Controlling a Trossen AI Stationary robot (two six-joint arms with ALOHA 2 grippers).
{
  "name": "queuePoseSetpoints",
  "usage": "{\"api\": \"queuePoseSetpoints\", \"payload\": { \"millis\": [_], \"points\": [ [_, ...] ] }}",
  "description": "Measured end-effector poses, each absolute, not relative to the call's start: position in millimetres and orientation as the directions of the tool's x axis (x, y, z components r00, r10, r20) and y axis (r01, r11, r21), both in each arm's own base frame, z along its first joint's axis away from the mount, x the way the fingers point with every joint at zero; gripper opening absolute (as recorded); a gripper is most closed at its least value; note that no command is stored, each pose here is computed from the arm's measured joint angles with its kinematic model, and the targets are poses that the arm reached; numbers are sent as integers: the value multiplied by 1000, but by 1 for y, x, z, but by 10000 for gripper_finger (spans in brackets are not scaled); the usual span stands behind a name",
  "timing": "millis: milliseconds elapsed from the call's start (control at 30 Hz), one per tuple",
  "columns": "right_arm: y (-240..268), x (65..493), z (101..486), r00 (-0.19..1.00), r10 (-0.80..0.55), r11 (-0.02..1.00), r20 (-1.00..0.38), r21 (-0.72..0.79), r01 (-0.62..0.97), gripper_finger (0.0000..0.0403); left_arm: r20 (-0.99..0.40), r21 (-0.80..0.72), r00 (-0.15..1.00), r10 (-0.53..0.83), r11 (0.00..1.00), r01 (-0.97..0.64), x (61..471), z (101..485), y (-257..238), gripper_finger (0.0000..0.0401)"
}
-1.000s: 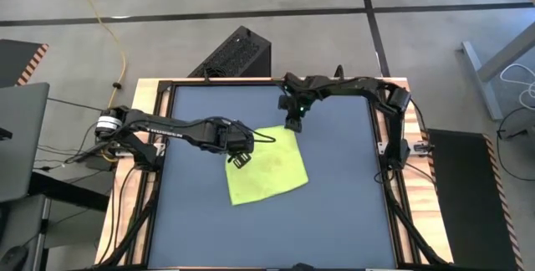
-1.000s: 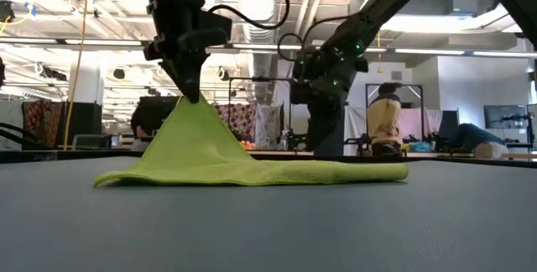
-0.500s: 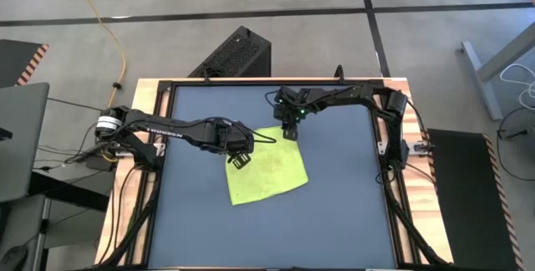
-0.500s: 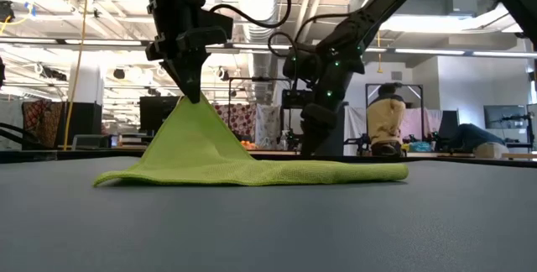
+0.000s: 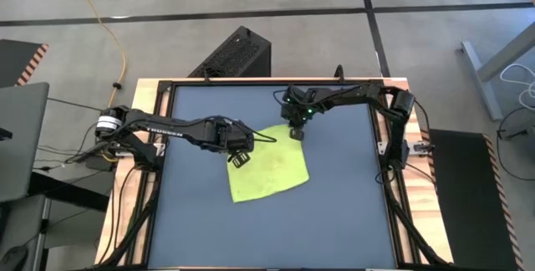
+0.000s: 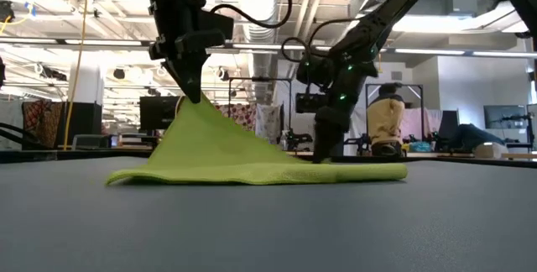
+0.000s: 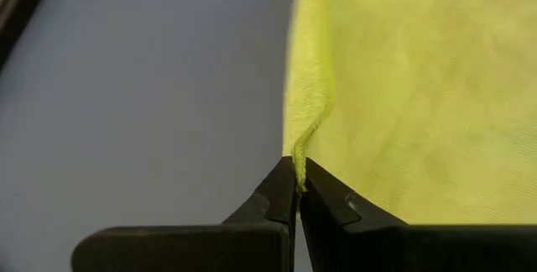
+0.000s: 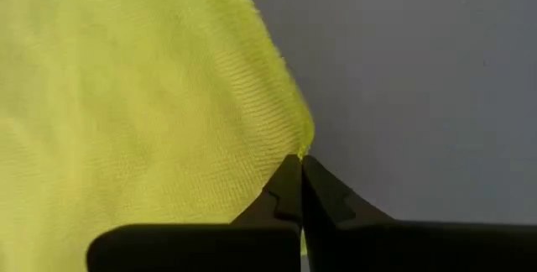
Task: Roll towel into tight, uniform cylinder
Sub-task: Roll the green towel
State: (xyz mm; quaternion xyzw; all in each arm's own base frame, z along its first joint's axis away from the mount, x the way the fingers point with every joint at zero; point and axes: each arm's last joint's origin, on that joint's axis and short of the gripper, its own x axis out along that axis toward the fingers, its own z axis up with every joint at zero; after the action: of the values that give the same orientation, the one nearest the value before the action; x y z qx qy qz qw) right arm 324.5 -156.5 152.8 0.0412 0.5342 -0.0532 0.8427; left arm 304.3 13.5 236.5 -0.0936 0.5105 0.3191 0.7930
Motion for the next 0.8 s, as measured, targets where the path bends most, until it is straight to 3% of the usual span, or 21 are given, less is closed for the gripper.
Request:
{"api": "queuePoseSetpoints", "payload": {
  "millis": [267,433,600,700,800],
  "points": [
    [-147,304,221,559,-86,996,-825,-77,39,10,-854,233,248,457,764,-602,289,253,50,0],
    [-139,292,261,660,-155,986,-735,-154,59,10,-830,230,284,480,759,-610,275,272,63,0],
    [-137,286,274,680,-191,979,-708,-188,79,10,-810,226,314,495,758,-612,264,286,68,0],
    [-127,285,281,699,-177,979,-693,-195,55,10,-808,206,344,479,776,-596,263,290,64,0],
    [-112,280,288,713,-70,993,-698,-116,-15,9,-813,102,455,362,859,-502,267,296,52,0]
  ]
}}
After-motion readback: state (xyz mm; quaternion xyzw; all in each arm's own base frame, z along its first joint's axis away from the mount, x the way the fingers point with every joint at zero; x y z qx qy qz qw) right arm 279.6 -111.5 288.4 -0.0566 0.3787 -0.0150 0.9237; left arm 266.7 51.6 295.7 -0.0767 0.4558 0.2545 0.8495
